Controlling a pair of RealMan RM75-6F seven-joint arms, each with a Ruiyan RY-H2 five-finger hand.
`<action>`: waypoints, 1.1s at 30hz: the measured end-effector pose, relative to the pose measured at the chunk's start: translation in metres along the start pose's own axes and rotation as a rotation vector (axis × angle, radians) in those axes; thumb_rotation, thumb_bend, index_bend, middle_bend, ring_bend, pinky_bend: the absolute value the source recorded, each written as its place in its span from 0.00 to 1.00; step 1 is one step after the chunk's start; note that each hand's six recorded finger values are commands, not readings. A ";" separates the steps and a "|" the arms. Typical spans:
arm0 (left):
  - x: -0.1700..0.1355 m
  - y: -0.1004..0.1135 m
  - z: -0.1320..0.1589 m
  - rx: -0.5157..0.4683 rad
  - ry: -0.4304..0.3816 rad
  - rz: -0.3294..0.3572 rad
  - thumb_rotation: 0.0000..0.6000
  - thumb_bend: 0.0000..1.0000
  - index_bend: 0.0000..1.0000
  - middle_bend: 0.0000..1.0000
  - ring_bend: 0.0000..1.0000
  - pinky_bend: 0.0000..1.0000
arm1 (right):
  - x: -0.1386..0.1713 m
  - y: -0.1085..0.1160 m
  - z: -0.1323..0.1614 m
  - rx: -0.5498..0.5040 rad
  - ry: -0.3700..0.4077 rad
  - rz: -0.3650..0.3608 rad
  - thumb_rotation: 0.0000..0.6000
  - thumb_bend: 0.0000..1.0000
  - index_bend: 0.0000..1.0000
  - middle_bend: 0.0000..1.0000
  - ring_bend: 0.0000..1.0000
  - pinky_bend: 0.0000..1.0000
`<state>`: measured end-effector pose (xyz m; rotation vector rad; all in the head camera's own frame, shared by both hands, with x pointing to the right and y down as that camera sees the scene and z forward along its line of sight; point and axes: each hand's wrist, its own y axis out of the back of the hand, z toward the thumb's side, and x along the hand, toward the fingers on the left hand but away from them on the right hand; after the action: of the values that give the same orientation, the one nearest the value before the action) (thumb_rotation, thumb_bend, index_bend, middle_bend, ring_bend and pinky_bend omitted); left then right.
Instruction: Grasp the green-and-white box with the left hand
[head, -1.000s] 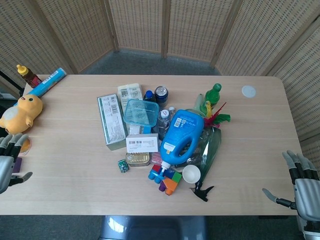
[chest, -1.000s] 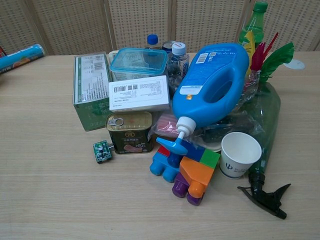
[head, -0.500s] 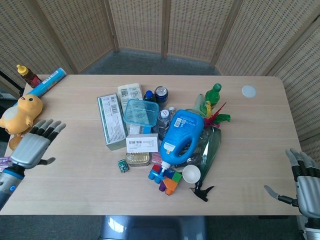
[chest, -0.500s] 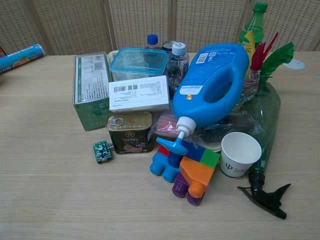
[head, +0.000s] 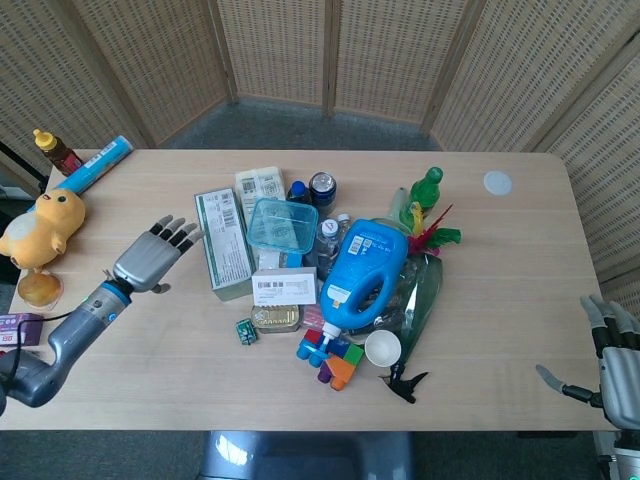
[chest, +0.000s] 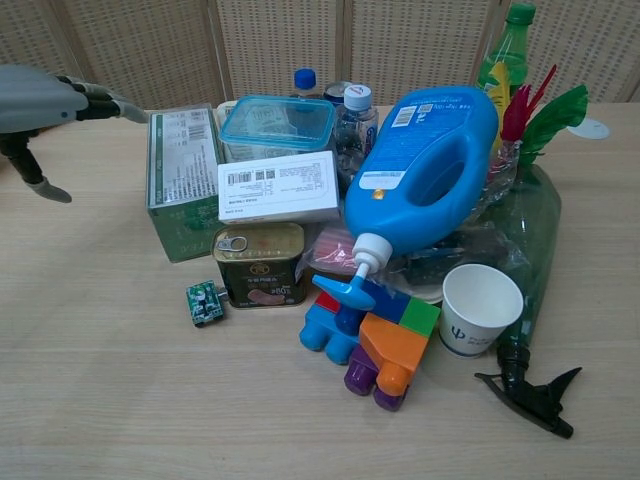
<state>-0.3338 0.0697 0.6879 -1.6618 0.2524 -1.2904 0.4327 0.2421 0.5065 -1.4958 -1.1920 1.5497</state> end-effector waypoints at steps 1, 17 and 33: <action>0.006 0.001 0.003 0.001 0.000 -0.002 1.00 0.00 0.00 0.00 0.00 0.00 | -0.001 0.000 -0.001 -0.001 -0.003 0.001 0.64 0.00 0.00 0.00 0.00 0.00; 0.070 0.029 0.033 0.073 -0.014 -0.075 1.00 0.00 0.00 0.00 0.00 0.00 | -0.004 -0.001 -0.012 -0.003 -0.035 0.007 0.64 0.00 0.00 0.00 0.00 0.00; 0.109 0.035 0.060 0.187 -0.019 -0.147 1.00 0.00 0.00 0.00 0.00 0.00 | -0.005 0.004 -0.019 -0.012 -0.060 0.003 0.63 0.00 0.00 0.00 0.00 0.00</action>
<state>-0.2254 0.0134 0.7314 -1.5543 -0.0030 -1.3623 0.4521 0.2395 0.5063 -1.4683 -1.2361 1.6022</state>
